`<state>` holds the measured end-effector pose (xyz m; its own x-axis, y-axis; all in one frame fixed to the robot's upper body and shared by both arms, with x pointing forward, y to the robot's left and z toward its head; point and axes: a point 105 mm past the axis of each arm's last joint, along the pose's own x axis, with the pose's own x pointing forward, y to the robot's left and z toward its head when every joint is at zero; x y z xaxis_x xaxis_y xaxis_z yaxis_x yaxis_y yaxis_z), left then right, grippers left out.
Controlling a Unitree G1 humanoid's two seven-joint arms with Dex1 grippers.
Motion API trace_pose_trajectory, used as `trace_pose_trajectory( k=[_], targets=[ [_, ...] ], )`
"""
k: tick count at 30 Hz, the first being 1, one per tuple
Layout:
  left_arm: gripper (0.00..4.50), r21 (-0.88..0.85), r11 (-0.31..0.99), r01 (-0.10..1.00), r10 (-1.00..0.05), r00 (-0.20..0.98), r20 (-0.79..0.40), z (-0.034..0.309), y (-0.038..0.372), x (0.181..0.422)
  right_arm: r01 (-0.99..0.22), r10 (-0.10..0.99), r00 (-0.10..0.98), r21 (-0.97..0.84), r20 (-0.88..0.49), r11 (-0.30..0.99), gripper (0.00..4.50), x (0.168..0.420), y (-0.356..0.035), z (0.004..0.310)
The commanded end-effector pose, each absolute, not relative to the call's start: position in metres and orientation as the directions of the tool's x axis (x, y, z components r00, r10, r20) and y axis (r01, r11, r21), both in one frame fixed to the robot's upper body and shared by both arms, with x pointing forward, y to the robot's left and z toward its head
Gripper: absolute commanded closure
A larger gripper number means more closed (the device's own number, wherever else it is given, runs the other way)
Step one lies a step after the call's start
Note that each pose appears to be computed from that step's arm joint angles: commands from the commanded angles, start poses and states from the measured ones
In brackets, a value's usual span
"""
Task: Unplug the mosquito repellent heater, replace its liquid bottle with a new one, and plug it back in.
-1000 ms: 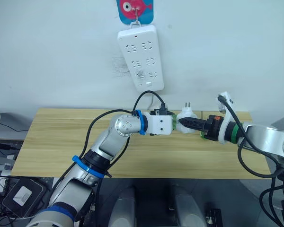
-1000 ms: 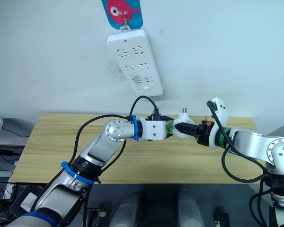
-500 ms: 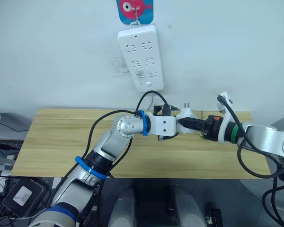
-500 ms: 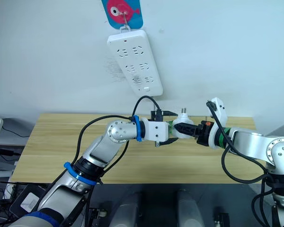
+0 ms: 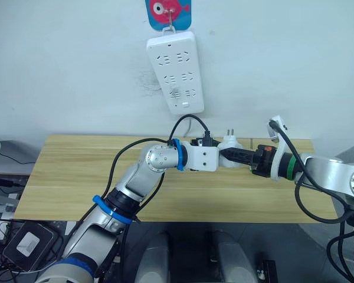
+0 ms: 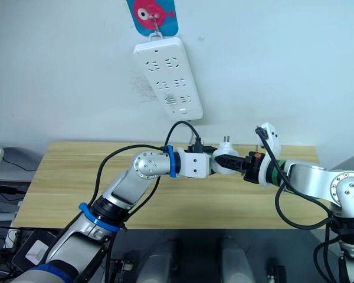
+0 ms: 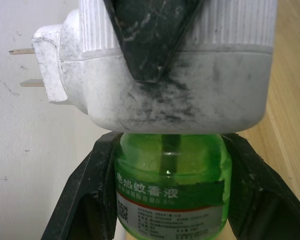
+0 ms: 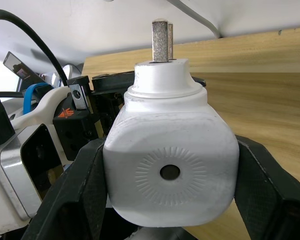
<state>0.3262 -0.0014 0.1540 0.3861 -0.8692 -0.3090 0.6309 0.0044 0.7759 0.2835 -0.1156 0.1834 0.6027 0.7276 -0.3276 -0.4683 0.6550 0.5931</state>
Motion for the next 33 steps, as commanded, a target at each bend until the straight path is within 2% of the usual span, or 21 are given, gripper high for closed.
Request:
trace_pose_trajectory(
  k=[1, 3, 6, 9, 12, 15, 18, 21, 24, 27, 33],
  targets=[
    [2.24, 0.800, -0.015, 0.600, -0.893, 0.351, -0.280, 0.163, -0.010, 0.317, -0.545, 0.781, 0.565, 0.590, -0.266, 0.596, 1.49, 0.274, -0.105, 0.199],
    [2.24, 0.798, -0.004, 0.603, -0.893, 0.357, -0.274, 0.163, -0.009, 0.318, -0.564, 0.790, 0.556, 0.581, -0.258, 0.587, 0.77, 0.272, -0.104, 0.202],
    [2.24, 0.764, 0.055, 0.642, -0.894, 0.372, -0.249, 0.159, -0.008, 0.321, -0.623, 0.785, 0.563, 0.493, -0.257, 0.608, 0.00, 0.271, -0.108, 0.207],
    [2.24, 0.682, 0.146, 0.716, -0.895, 0.390, -0.218, 0.149, -0.006, 0.323, -0.712, 0.773, 0.568, 0.302, -0.283, 0.634, 0.00, 0.267, -0.112, 0.207],
    [2.24, 0.557, 0.276, 0.784, -0.892, 0.424, -0.156, 0.139, -0.004, 0.326, -0.721, 0.736, 0.639, 0.159, -0.224, 0.674, 0.00, 0.271, -0.121, 0.211],
    [2.24, 0.400, 0.451, 0.798, -0.873, 0.488, 0.009, 0.151, -0.003, 0.332, -0.708, 0.705, 0.693, 0.042, -0.148, 0.705, 0.00, 0.267, -0.122, 0.208],
    [2.24, 0.265, 0.554, 0.789, -0.831, 0.540, 0.132, 0.163, -0.001, 0.336, -0.664, 0.660, 0.745, -0.012, -0.093, 0.748, 0.00, 0.265, -0.125, 0.200],
    [2.24, 0.236, 0.563, 0.792, -0.826, 0.528, 0.199, 0.174, -0.007, 0.332, -0.619, 0.615, 0.785, -0.056, -0.074, 0.783, 0.00, 0.267, -0.128, 0.193],
    [2.24, 0.212, 0.559, 0.802, -0.826, 0.514, 0.233, 0.182, -0.014, 0.330, -0.592, 0.592, 0.806, -0.023, 0.012, 0.806, 0.00, 0.271, -0.126, 0.200],
    [2.24, 0.196, 0.530, 0.825, -0.839, 0.477, 0.261, 0.188, -0.023, 0.324, -0.616, 0.611, 0.785, 0.014, 0.106, 0.788, 0.00, 0.275, -0.109, 0.214],
    [2.24, 0.204, 0.519, 0.830, -0.847, 0.467, 0.256, 0.188, -0.025, 0.321, -0.600, 0.582, 0.795, 0.078, 0.171, 0.796, 0.00, 0.286, -0.099, 0.223]
  ],
)
